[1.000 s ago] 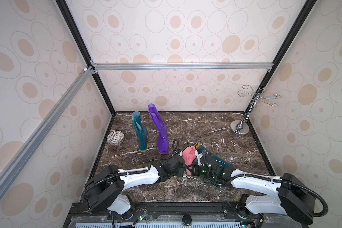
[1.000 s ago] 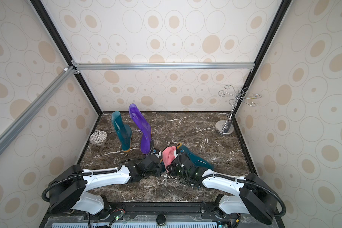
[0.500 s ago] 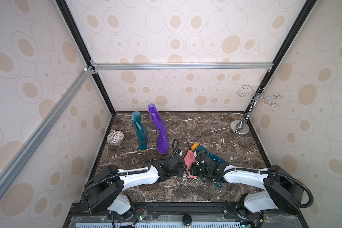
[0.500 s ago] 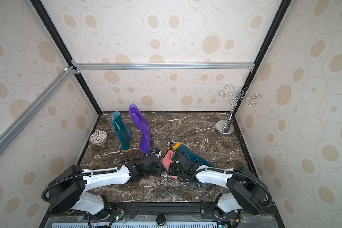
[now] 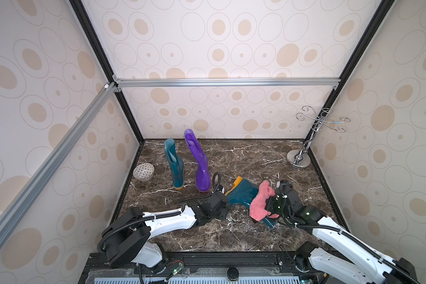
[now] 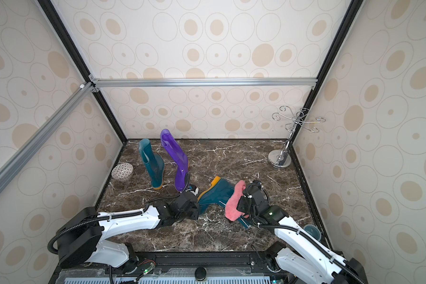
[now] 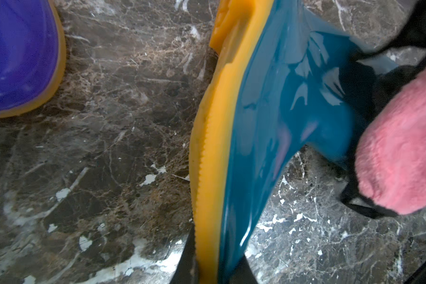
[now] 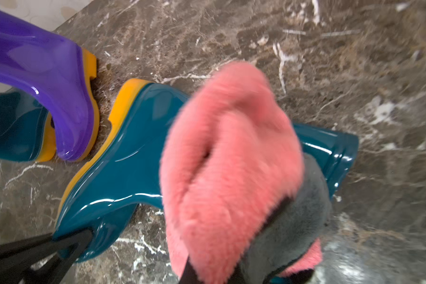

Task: Wipe the rubber boots with a cloth
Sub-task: Wipe the dirt off the rubber boot, then adjust the rubber boot at the center of the board.

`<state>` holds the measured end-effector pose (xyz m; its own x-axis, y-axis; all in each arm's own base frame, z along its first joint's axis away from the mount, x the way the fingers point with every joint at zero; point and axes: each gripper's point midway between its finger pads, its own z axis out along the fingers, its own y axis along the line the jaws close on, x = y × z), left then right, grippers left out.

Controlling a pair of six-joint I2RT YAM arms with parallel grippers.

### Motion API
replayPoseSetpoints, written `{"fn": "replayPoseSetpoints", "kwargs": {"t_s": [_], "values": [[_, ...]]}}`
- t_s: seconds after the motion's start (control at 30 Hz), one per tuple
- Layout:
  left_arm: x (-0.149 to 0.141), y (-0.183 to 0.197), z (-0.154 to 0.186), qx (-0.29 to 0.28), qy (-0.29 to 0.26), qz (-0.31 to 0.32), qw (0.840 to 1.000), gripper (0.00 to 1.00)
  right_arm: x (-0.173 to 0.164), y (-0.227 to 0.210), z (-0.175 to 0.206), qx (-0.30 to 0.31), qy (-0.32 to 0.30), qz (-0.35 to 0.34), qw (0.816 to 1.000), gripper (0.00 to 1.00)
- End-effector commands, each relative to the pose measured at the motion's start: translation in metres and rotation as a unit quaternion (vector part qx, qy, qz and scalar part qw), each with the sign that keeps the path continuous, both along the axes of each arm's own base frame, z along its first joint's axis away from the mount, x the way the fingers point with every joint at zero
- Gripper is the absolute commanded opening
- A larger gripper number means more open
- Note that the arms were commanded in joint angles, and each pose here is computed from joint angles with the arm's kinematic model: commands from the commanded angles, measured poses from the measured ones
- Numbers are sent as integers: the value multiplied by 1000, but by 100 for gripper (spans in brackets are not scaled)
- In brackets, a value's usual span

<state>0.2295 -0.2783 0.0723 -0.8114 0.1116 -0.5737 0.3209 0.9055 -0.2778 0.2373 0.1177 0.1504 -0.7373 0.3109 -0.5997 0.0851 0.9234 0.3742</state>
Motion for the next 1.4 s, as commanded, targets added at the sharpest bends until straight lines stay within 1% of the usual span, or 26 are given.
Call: {"fn": "replayPoseSetpoints", "kwargs": {"t_s": [0.0,0.1,0.13,0.23,0.3,0.33,0.37,0.43,0.5,0.6,0.67,0.73,0.77,0.83,0.93,1.0,1.07,1.13,1.27,1.33,1.37], "values": [[13,-29,47,-62,-26,-18,998,0,-4,-11,53,-42,-42,32,998,0],[7,-47,60,-99,-1,-33,995,0,-6,-18,89,-63,-61,38,995,0],[4,-53,65,-119,9,-37,992,0,-7,-22,101,-70,-67,35,995,0],[-4,-74,83,-181,41,-54,981,0,-10,-33,137,-79,-107,24,991,0],[-9,-84,91,-201,65,-60,976,0,-13,-40,161,-82,-140,19,987,0],[-12,-90,98,-221,74,-66,970,0,-15,-44,172,-82,-152,16,985,0],[-13,-94,105,-240,80,-67,965,0,-17,-46,182,-83,-162,16,983,0],[-12,-97,119,-248,69,-65,964,0,-20,-48,198,-83,-177,19,980,0],[-4,-94,130,-218,36,-56,974,0,-23,-48,209,-77,-188,24,979,0],[11,-83,136,-156,-11,-39,987,0,-25,-45,215,-65,-199,33,977,0],[25,-70,134,-97,-46,-24,994,0,-28,-46,217,-62,-205,34,976,0],[39,-57,134,-37,-82,-8,996,0,-30,-49,220,-62,-213,29,975,0],[47,-49,134,0,-103,4,995,0,-32,-51,222,-62,-219,28,973,0],[61,-41,146,44,-142,12,989,0,-36,-55,229,-61,-232,25,970,0],[84,-31,183,105,-220,35,969,0,-45,-66,244,-59,-258,11,964,0],[96,-26,213,136,-276,42,951,0,-51,-71,254,-57,-272,8,960,0],[105,-22,245,168,-330,42,928,0,-57,-77,263,-56,-282,2,958,0],[109,-23,271,188,-375,34,907,0,-62,-85,269,-60,-288,-9,956,0],[102,-28,312,235,-467,18,852,0,-75,-102,282,-60,-310,-30,948,0],[94,-34,322,268,-509,10,818,0,-82,-110,289,-60,-323,-42,944,0],[90,-37,322,289,-533,4,796,0,-85,-113,292,-60,-329,-46,941,0]]}}
